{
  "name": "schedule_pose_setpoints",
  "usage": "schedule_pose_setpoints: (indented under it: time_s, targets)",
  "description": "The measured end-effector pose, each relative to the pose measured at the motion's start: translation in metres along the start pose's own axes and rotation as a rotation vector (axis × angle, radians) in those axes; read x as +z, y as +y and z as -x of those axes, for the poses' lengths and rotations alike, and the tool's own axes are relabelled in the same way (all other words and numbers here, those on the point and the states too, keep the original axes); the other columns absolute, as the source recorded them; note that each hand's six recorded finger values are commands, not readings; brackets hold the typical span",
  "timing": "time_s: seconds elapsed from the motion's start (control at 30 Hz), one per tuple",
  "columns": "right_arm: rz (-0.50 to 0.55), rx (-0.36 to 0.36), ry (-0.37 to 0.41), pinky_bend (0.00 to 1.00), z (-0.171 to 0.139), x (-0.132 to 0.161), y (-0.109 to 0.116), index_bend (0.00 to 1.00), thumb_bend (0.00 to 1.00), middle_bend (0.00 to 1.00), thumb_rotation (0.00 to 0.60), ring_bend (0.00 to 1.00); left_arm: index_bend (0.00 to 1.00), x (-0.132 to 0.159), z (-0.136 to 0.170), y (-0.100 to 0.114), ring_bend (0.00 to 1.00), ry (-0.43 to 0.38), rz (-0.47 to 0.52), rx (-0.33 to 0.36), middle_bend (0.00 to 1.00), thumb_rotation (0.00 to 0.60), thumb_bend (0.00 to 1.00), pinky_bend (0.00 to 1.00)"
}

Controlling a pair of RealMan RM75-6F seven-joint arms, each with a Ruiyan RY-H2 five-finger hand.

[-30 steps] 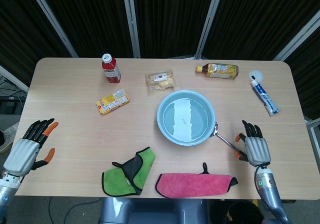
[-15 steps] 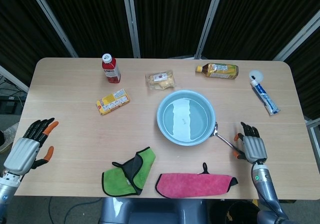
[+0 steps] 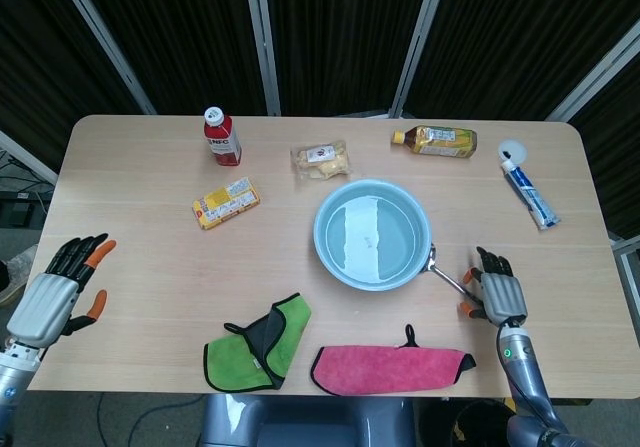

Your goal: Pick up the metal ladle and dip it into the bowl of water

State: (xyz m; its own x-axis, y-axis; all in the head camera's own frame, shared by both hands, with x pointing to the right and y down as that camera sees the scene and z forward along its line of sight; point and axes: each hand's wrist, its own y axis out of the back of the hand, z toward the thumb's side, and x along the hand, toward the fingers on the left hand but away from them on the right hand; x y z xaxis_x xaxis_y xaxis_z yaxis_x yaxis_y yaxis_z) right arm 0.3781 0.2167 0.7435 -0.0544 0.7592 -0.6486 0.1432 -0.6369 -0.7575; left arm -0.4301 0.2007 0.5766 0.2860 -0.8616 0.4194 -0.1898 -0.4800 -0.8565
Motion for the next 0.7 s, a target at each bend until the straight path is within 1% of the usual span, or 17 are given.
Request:
schedule_pose_setpoints:
  time_s: [0.5, 0.7]
  targets:
    - [-0.007, 0.033, -0.011, 0.00, 0.009, -0.001, -0.011, 0.42, 0.20, 0.00, 0.600, 0.00, 0.06, -0.003, -0.001, 0.001, 0.00, 0.006, 0.006, 0.006, 0.00, 0.600, 0.57, 0.00]
    - [-0.017, 0.050, -0.013, 0.00, 0.012, -0.001, -0.015, 0.42, 0.24, 0.00, 0.600, 0.00, 0.06, -0.004, -0.002, 0.002, 0.00, 0.010, 0.007, 0.009, 0.00, 0.600, 0.57, 0.00]
